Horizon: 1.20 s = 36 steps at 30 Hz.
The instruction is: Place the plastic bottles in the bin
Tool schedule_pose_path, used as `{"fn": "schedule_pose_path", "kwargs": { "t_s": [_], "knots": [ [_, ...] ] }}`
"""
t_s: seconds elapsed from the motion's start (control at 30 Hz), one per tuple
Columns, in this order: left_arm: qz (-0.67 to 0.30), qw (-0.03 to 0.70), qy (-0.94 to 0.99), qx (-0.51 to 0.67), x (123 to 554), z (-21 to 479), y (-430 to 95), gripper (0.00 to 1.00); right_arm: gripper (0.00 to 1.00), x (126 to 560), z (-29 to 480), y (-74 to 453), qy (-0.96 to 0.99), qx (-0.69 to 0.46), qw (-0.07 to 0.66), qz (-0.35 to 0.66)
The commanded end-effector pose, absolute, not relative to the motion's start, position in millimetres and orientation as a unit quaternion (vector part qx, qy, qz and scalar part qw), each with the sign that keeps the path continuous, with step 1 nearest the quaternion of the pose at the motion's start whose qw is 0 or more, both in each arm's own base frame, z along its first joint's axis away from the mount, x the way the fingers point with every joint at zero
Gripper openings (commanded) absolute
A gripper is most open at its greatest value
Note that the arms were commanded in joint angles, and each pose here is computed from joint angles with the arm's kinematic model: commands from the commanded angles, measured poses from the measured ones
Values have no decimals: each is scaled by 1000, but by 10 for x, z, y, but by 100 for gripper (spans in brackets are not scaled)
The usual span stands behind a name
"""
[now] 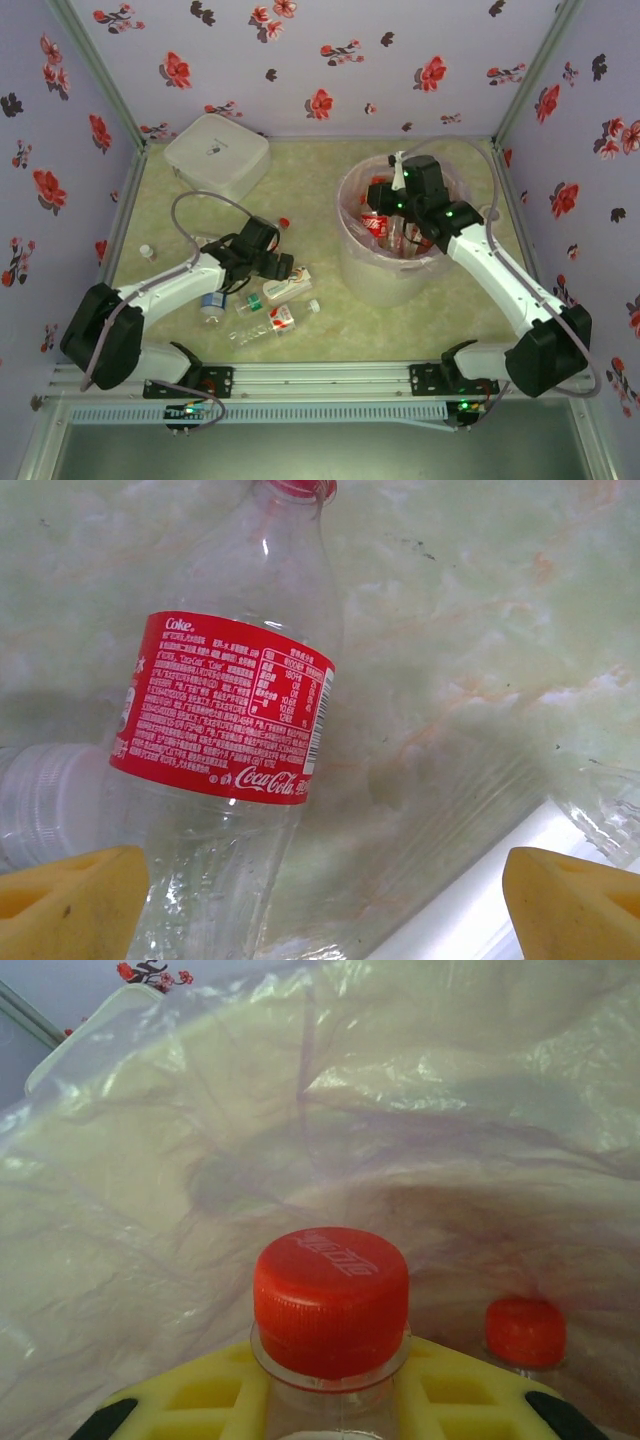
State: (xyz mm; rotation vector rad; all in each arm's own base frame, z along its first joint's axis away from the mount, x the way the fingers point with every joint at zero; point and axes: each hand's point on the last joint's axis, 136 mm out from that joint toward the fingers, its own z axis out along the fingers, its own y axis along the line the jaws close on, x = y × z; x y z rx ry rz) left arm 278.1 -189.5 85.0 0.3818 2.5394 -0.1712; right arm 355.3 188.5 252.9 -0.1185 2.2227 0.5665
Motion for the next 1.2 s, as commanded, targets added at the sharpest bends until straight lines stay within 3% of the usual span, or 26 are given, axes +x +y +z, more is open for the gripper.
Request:
{"fn": "schedule_pose_path", "kwargs": {
  "t_s": [0.0, 0.1, 0.4, 0.5, 0.87, 1.17],
  "knots": [
    [-85, 286, 945, 132, 2854, 910, -1990, 92, 2, 3569, 2103, 1772, 906, -16, 373, 199],
    [-93, 287, 944, 131, 2855, 944, -2013, 92, 10, 3543, 2098, 1760, 905, -13, 375, 202],
    [-60, 282, 948, 137, 2799, 1080, -1857, 91, 61, 3381, 2761, 1558, 889, -31, 421, 176],
    [-37, 269, 954, 128, 2754, 1049, -1741, 89, 72, 3276, 3009, 1493, 877, -32, 445, 179],
    [-9, 232, 965, 119, 2661, 709, -1585, 85, 80, 3013, 3509, 1337, 838, -11, 504, 207],
    [2, 211, 970, 125, 2744, 477, -1660, 74, 81, 2901, 3636, 1230, 819, -5, 535, 205]
  ]
}}
